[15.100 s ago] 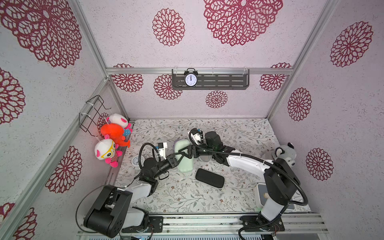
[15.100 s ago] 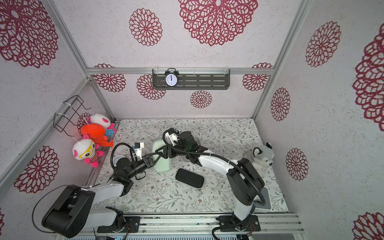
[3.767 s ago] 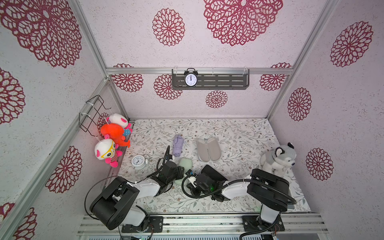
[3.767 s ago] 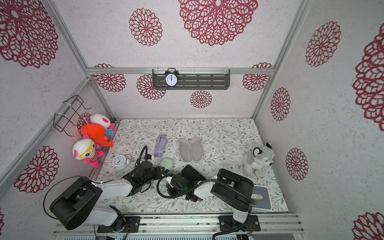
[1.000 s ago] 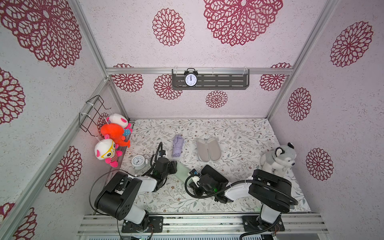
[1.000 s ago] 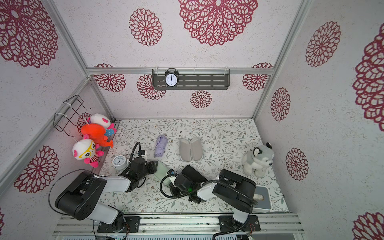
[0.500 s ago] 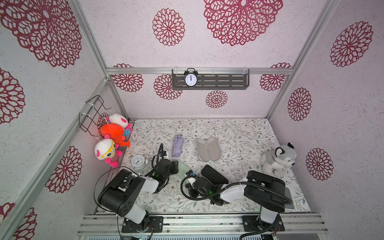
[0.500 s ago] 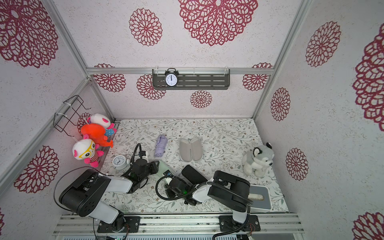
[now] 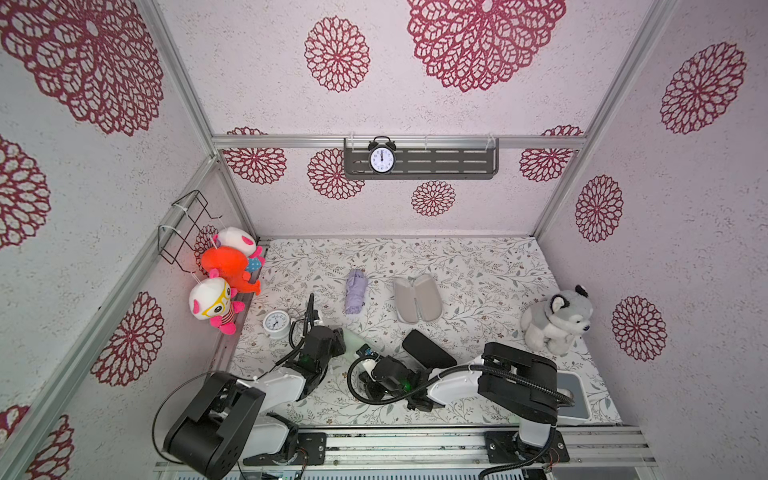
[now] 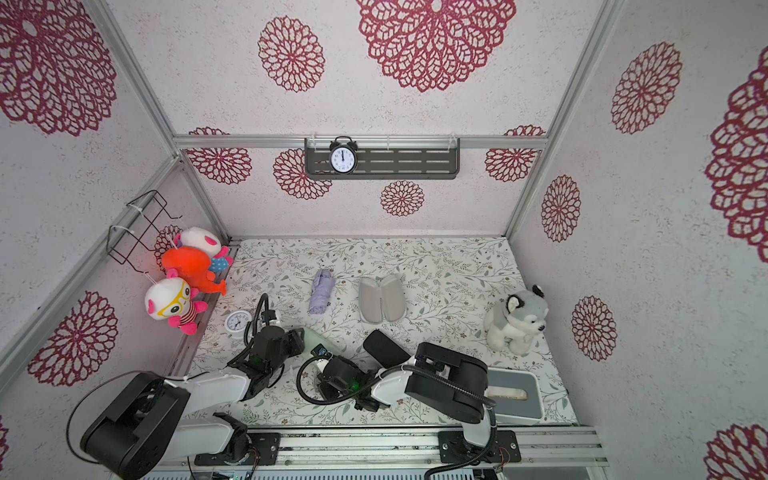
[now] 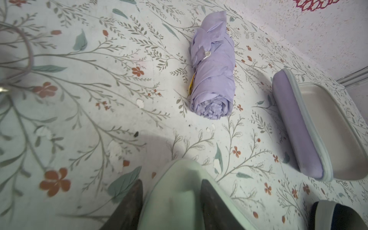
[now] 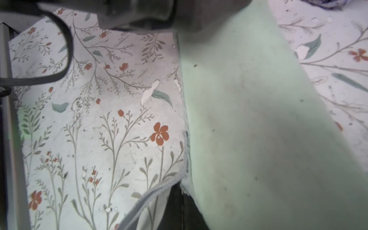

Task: Put umbrellas into zippered umbrella sleeves
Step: Zip the zipper on the umbrella sleeve.

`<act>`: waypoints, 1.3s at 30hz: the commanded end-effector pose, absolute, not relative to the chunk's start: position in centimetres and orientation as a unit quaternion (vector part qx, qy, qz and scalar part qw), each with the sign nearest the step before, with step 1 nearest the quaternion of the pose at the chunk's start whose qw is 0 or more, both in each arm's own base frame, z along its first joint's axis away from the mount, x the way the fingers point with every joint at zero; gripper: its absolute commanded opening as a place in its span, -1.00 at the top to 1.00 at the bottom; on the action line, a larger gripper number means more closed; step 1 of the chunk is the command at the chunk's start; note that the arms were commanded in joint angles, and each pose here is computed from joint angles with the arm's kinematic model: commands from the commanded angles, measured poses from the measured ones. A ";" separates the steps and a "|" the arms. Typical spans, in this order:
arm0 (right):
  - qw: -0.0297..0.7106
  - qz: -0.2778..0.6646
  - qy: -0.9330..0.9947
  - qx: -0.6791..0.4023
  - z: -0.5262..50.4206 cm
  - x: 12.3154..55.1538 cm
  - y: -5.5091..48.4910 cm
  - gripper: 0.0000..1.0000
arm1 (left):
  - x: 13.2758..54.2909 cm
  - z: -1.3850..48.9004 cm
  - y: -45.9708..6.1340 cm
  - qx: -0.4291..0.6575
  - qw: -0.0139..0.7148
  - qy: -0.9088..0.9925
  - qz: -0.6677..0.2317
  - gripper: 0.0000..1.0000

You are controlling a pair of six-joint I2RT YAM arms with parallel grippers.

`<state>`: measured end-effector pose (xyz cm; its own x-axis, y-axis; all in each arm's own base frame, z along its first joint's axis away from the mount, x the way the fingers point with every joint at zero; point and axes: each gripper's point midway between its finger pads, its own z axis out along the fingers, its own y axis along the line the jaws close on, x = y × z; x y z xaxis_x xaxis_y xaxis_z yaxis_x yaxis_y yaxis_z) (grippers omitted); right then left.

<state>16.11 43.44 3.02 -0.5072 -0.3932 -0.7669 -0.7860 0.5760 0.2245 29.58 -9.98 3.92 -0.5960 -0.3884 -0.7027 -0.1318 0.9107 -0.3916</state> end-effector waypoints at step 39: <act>0.528 0.226 0.798 -0.183 20.3 31.7 25.9 -0.98 | 39.1 15.6 -13.9 -0.055 0.397 0.910 -0.105 -0.97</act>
